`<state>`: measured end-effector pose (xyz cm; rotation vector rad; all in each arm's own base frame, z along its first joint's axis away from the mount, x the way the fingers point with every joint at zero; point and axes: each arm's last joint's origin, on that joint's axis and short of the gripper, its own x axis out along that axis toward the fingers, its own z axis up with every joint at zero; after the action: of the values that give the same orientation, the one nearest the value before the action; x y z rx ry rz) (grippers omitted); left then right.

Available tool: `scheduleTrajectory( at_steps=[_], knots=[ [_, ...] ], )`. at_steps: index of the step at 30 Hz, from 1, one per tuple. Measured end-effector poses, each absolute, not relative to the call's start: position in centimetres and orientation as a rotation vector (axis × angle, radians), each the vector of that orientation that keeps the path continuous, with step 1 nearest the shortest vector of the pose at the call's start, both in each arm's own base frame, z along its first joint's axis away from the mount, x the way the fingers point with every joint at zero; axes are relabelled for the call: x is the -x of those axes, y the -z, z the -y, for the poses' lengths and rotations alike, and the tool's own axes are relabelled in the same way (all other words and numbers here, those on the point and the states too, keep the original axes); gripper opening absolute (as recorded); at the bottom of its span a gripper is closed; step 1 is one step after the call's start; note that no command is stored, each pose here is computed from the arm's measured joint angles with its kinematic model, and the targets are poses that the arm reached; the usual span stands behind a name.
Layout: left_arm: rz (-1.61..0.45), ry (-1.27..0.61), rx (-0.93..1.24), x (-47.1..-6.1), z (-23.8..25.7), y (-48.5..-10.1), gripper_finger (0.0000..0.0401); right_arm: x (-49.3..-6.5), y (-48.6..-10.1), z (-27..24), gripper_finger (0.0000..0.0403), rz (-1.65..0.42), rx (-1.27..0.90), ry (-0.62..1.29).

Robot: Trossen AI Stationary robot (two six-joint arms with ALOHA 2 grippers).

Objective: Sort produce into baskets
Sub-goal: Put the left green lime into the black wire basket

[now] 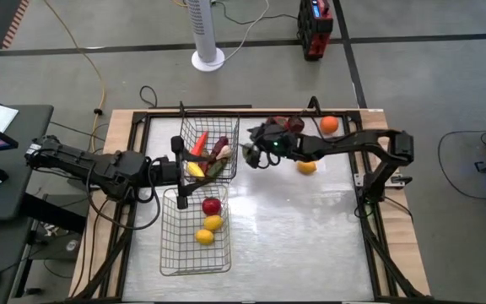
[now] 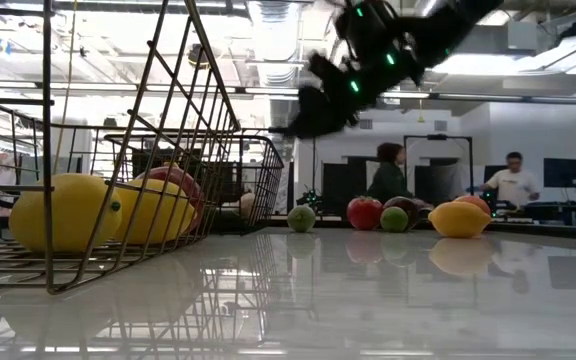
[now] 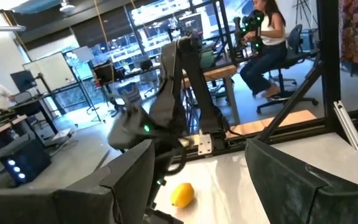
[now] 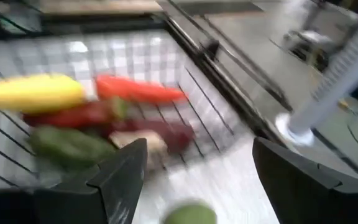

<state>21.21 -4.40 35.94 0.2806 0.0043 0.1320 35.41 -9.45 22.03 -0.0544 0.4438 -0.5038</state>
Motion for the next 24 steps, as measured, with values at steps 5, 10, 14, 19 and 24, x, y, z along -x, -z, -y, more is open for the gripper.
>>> scheduleTrajectory(
  at_steps=[5, 10, 14, 19, 24],
  knots=[
    [-0.007, -0.136, -0.271, -21.2, 4.4, -35.9, 0.0242, -32.8, -17.7, 10.0, 0.0317, -0.376, -0.031, 0.632],
    [0.0, -0.161, -0.269, -21.2, 4.3, -36.0, 0.0242, -32.7, -15.6, 10.0, 0.0317, -0.357, -0.084, 0.647],
    [0.001, -0.188, -0.261, -21.2, 4.0, -36.1, 0.0242, -33.9, -14.3, 10.4, 0.0317, -0.376, -0.111, 0.652],
    [-0.018, -0.212, -0.259, -21.3, 4.0, -35.9, 0.0242, -36.0, -12.7, 10.8, 0.0317, -0.389, -0.113, 0.652],
    [-0.031, -0.237, -0.261, -21.3, 3.9, -35.8, 0.0242, -37.5, -11.6, 11.1, 0.0317, -0.404, -0.116, 0.654]
  ],
)
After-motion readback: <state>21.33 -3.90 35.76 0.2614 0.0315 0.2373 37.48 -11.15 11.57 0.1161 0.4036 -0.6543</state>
